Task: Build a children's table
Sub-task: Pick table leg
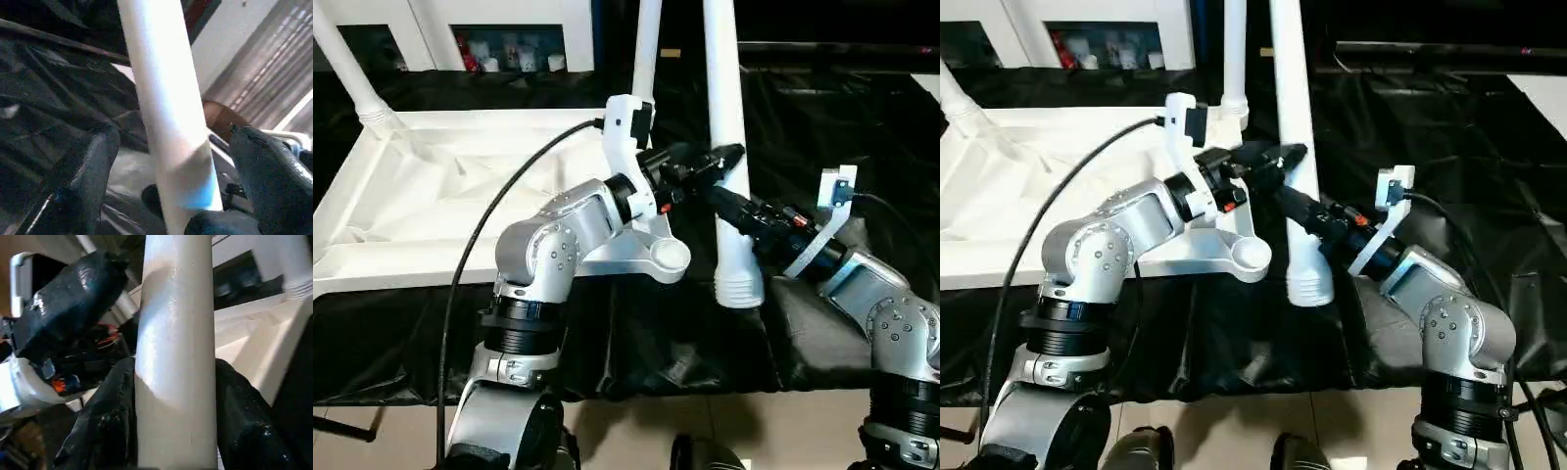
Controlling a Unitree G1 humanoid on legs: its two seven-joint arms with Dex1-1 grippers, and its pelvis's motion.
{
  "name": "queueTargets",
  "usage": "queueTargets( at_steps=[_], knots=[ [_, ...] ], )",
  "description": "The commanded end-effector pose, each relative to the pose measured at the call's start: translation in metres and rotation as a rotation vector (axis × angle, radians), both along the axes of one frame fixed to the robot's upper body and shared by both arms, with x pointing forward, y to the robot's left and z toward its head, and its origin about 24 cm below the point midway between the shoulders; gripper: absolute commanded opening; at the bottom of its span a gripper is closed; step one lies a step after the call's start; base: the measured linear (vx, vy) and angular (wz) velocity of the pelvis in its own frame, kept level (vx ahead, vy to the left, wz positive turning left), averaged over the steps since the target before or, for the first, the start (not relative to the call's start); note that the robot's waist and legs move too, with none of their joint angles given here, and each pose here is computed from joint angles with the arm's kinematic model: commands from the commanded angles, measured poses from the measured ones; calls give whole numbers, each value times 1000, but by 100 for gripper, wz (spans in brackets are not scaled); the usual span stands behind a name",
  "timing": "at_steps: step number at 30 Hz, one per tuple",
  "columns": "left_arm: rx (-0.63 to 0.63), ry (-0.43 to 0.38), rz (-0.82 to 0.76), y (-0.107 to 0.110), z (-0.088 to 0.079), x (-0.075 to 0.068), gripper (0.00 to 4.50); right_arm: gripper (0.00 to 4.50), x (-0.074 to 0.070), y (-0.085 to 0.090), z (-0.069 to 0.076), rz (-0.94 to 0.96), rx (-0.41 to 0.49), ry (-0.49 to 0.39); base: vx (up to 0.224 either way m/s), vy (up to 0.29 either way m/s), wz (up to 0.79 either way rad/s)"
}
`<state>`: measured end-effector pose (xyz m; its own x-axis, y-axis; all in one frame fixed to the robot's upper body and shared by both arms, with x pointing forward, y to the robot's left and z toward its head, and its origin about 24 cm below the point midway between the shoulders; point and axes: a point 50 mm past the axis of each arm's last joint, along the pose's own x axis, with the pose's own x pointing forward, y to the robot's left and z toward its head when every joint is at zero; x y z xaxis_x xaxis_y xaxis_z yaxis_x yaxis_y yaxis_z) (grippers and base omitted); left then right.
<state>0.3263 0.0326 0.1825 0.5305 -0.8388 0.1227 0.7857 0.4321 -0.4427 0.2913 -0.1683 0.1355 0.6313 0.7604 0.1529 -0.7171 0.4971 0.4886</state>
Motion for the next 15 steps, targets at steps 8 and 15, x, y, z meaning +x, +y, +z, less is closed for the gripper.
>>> queueTargets(
  at_steps=[8,15],
  knots=[
    [-48,45,54,1,7,8,408,180,-5,10,10,112,-26,-64,0,0,0],
    [-97,46,65,5,13,11,347,180,-4,12,12,126,-37,-73,0,0,0]
  ],
)
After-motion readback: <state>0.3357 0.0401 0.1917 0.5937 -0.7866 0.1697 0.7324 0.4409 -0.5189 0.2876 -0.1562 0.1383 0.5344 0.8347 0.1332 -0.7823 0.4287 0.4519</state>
